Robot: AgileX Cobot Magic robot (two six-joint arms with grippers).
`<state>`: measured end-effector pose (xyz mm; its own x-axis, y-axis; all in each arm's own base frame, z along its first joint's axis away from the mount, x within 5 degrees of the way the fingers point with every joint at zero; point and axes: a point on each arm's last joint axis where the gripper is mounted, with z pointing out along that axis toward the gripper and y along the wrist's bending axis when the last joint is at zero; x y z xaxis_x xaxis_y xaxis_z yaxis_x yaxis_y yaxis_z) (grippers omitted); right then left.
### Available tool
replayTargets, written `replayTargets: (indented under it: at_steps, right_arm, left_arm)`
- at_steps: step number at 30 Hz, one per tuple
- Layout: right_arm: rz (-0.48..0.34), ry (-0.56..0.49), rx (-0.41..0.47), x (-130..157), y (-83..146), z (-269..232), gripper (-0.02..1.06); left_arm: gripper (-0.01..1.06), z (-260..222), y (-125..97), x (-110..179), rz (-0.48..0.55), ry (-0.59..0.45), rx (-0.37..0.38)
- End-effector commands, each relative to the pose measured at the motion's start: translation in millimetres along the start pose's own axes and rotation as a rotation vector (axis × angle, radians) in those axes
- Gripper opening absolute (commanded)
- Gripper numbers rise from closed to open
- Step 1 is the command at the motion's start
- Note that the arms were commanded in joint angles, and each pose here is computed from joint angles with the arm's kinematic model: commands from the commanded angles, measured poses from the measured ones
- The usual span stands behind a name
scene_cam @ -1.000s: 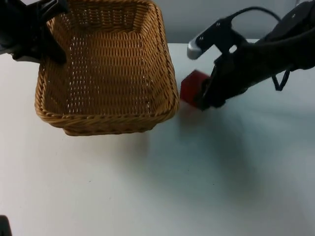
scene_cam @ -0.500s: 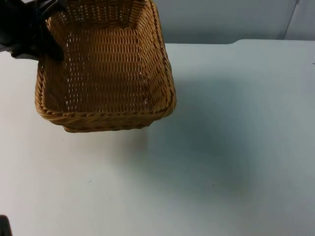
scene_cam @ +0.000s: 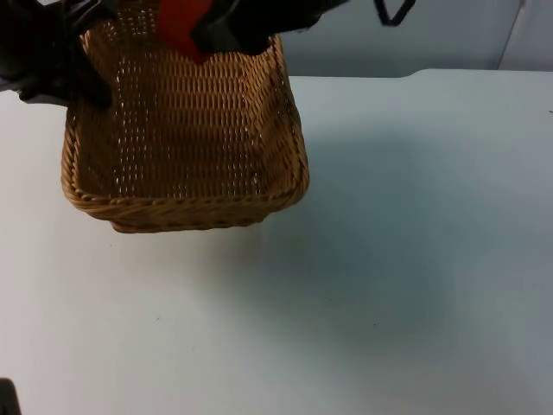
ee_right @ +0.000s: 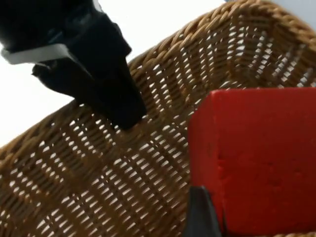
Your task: Pick up the basket with the left hand and place the cube into the basket with the right hand.
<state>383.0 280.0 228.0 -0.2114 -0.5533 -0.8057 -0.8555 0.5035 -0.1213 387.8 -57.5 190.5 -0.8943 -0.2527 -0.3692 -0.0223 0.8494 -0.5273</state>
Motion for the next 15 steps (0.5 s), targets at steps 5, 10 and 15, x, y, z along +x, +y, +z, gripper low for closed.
replayTargets:
  at_steps: [5, 10, 15]
  right_arm:
    - [0.05, 0.026, -0.002, 3, 6, 32, 0.17]
    - [0.025, 0.047, -0.005, 9, 7, 41, 0.49]
    - [0.002, 0.057, -0.005, 9, 7, 41, 0.72]
  left_arm:
    - [0.0, -6, -5, -5, -0.015, -0.033, 0.016]
    - [0.0, -6, -5, -5, -0.015, -0.031, 0.017]
    - [0.0, -6, -5, -5, -0.015, -0.031, 0.017]
